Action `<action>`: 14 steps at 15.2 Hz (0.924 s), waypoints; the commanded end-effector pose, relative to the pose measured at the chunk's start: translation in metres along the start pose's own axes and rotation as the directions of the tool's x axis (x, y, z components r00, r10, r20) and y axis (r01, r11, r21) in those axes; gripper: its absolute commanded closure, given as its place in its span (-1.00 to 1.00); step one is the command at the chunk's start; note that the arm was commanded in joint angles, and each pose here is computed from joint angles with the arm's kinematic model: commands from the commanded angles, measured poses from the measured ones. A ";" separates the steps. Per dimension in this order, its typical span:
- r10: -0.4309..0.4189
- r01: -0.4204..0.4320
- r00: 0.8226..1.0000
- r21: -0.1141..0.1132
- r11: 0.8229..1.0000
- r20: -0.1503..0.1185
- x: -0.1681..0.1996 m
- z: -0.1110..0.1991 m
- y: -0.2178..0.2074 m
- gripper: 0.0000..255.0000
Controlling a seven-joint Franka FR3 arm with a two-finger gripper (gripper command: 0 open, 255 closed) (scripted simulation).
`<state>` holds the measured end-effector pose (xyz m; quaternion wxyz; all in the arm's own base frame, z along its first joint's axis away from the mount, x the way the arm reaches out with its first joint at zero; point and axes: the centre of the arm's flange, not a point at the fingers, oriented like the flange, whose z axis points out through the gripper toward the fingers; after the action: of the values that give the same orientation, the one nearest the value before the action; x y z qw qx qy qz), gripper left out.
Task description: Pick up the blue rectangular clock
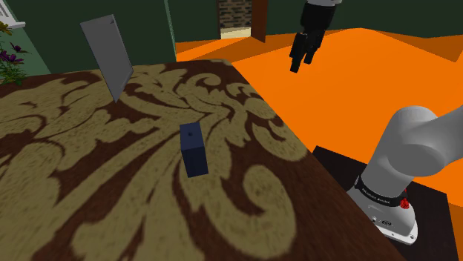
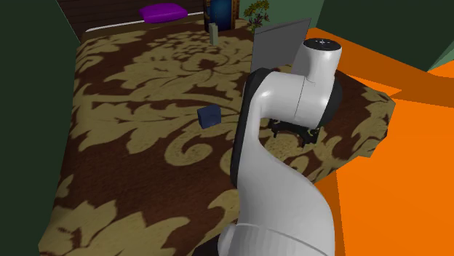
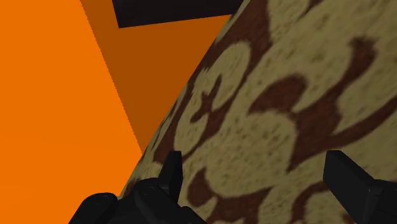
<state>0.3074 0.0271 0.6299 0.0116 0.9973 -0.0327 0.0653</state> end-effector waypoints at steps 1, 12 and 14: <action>0.000 0.000 1.000 0.000 1.000 0.000 0.000 0.000 0.000 -1.00; 0.158 -0.157 0.986 -0.010 0.988 0.054 0.022 0.024 -0.143 -1.00; 0.186 -0.185 0.981 -0.013 0.983 0.064 0.028 0.029 -0.168 -1.00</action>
<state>0.3429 0.1817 0.6035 0.0089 0.9924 -0.1176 0.0365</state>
